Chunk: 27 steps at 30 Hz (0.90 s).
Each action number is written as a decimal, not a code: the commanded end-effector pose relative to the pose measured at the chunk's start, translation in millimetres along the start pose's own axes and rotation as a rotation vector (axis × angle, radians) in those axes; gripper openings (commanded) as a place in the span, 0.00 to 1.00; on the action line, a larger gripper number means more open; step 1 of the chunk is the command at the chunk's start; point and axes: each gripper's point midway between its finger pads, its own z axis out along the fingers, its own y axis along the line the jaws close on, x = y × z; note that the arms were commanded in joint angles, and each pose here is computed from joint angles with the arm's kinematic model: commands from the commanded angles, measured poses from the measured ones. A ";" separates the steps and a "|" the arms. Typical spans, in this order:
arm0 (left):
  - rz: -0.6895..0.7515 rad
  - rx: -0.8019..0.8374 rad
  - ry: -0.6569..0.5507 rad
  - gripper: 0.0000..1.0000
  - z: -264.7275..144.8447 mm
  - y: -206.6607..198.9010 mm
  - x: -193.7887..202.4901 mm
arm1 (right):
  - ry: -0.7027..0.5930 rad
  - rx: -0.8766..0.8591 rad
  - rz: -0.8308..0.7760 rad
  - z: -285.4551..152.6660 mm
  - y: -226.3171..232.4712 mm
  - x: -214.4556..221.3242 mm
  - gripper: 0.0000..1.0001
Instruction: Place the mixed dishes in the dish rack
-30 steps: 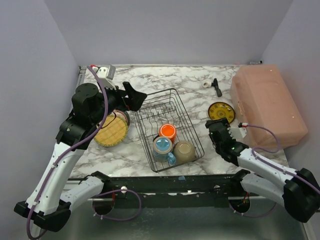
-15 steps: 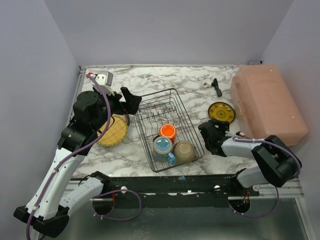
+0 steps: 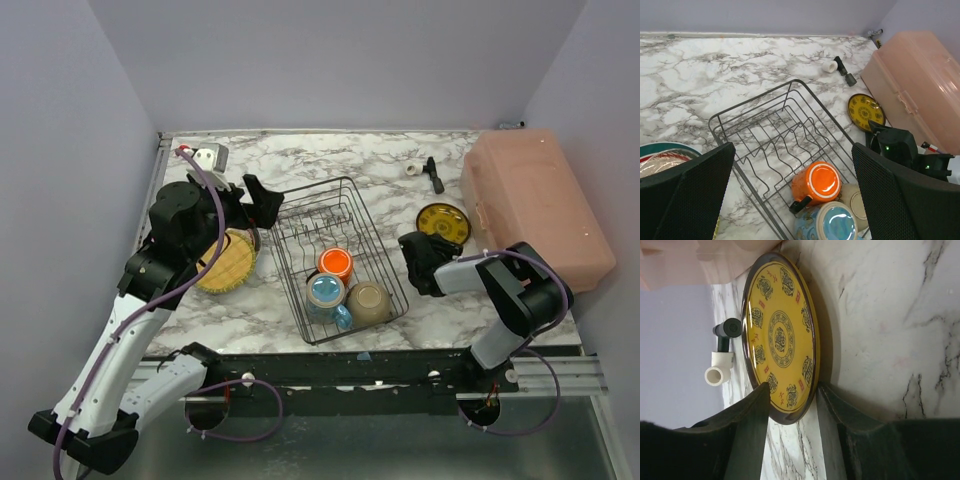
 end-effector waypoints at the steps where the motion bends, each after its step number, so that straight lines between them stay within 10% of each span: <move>1: 0.034 -0.054 -0.018 0.98 6.6 11.8 0.1 | 0.025 0.112 -0.140 7.1 -48.7 -1.0 0.45; 6: 0.066 -0.117 -0.010 0.99 12.8 25.5 4.1 | 0.046 0.101 -0.146 10.3 -45.8 2.2 0.42; 13: 0.087 -0.137 -0.002 0.98 16.2 30.6 7.1 | 0.081 0.115 -0.140 10.2 -46.6 5.6 0.07; 27: 0.092 -0.114 0.001 0.99 17.0 26.3 9.4 | 0.222 -0.008 -0.256 -22.8 -28.3 -7.4 0.00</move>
